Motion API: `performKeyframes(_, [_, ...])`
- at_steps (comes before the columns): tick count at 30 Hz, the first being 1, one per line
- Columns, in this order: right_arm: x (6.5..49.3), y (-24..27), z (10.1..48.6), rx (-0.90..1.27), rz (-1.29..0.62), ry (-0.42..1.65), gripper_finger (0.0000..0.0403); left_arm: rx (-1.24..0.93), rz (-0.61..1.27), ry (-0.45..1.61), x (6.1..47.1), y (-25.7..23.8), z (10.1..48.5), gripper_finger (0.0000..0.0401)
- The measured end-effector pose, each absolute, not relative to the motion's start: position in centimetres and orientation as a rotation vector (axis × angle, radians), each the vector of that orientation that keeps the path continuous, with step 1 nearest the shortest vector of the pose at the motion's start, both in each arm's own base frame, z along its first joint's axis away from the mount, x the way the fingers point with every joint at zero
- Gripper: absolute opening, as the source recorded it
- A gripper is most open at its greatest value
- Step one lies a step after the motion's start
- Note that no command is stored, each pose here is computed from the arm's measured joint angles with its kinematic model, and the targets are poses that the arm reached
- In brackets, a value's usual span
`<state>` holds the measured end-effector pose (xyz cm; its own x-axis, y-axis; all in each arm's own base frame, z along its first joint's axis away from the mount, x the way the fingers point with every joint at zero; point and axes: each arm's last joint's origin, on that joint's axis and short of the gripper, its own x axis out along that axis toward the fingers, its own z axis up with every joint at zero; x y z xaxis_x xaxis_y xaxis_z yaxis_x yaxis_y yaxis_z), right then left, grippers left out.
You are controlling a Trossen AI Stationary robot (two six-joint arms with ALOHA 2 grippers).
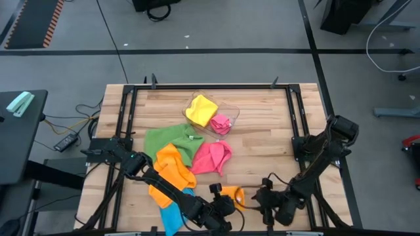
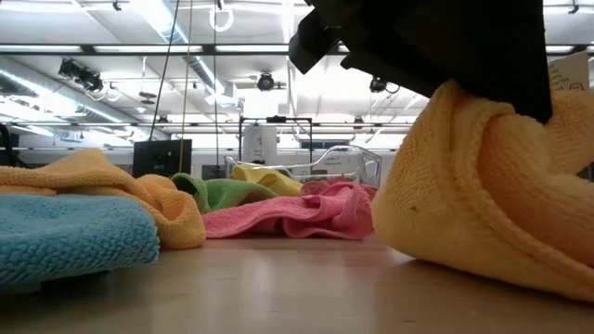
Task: Fold microfiber towels
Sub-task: Fold the right orange microfiber cloth
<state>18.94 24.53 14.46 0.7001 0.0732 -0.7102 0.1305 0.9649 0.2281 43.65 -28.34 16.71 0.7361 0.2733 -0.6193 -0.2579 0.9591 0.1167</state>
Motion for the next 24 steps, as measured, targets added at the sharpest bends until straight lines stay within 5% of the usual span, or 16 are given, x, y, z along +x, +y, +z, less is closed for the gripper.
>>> performKeyframes(5, [18.6, 26.2, 14.3, 0.122, 0.007, 0.611, 0.02, 0.018, 0.29, 0.678, 43.7, -28.4, 16.7, 0.0039])
performKeyframes(24, [21.7, 25.1, 10.9, 0.073, -0.085, 0.611, 0.02, 0.002, 0.262, 0.613, 44.5, -28.4, 17.2, 0.0027])
